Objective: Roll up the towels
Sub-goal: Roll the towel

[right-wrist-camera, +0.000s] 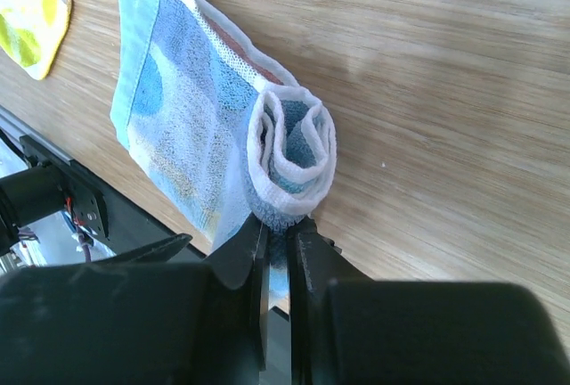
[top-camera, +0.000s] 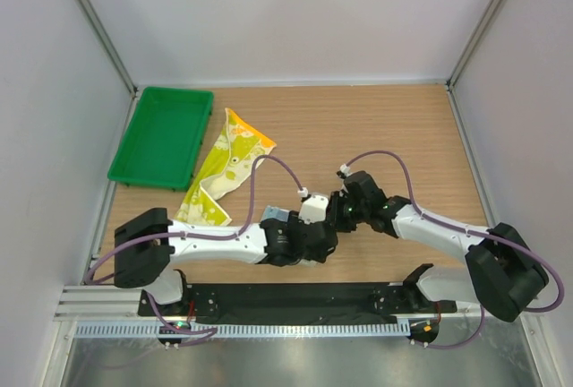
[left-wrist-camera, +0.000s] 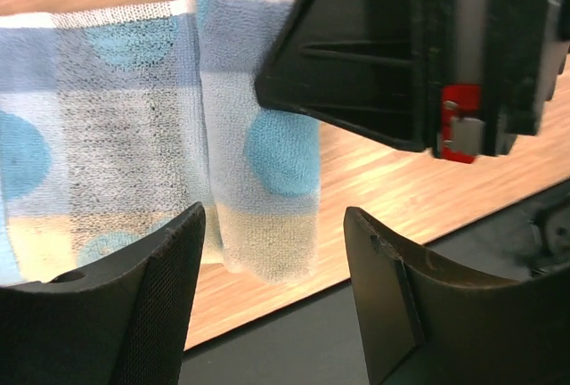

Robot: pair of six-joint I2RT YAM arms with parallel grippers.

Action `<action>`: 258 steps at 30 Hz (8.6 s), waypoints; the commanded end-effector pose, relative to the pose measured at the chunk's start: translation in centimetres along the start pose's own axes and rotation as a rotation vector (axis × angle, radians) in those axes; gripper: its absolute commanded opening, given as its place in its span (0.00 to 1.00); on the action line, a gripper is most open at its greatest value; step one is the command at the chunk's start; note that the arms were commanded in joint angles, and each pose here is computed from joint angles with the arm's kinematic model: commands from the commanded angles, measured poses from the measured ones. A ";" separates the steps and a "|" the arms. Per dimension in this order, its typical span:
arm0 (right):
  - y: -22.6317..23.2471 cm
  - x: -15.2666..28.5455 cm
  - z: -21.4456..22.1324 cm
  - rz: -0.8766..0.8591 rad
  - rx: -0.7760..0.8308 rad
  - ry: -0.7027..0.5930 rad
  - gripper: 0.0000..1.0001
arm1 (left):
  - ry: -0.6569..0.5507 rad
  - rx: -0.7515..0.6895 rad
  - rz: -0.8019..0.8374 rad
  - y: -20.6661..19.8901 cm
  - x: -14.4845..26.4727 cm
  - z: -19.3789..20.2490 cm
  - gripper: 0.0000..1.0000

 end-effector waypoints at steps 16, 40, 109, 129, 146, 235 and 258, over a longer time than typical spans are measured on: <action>1.3 0.2 -0.8 0.025 -0.033 0.012 0.02 | -0.073 -0.231 -0.243 -0.8 -0.6 2.2 0.54; 2.2 2.2 -4.6 0.148 0.027 -0.074 0.73 | -0.030 -0.010 0.057 -3.5 1.2 3.1 0.00; 0.6 -4.5 3.1 -0.294 0.032 0.044 0.42 | 0.308 0.894 0.362 6.5 -2.8 7.9 0.00; 1.3 -0.9 -0.4 0.018 0.017 0.015 0.08 | 0.063 0.109 -0.054 8.4 2.4 1.3 0.41; 2.2 -0.9 -0.1 0.119 0.020 0.068 0.06 | -0.119 -0.395 -0.192 -0.7 1.0 -0.7 0.50; 5.8 -8.8 -0.3 -0.331 0.040 0.128 0.48 | 0.174 0.913 0.318 11.4 -1.6 7.1 0.00; -2.3 -1.6 -2.8 0.314 0.020 -0.009 0.12 | 0.060 0.195 -0.126 11.7 0.7 1.4 0.60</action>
Point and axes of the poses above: each gripper's point midway between its finger pads, its own x axis back along the fingers, its own y axis along the line the jaws close on, z = x × y, the point moved 1 cm from there along x, back along the fingers, and after that the axes turned 5 degrees about -x, right-handed, at the moved point
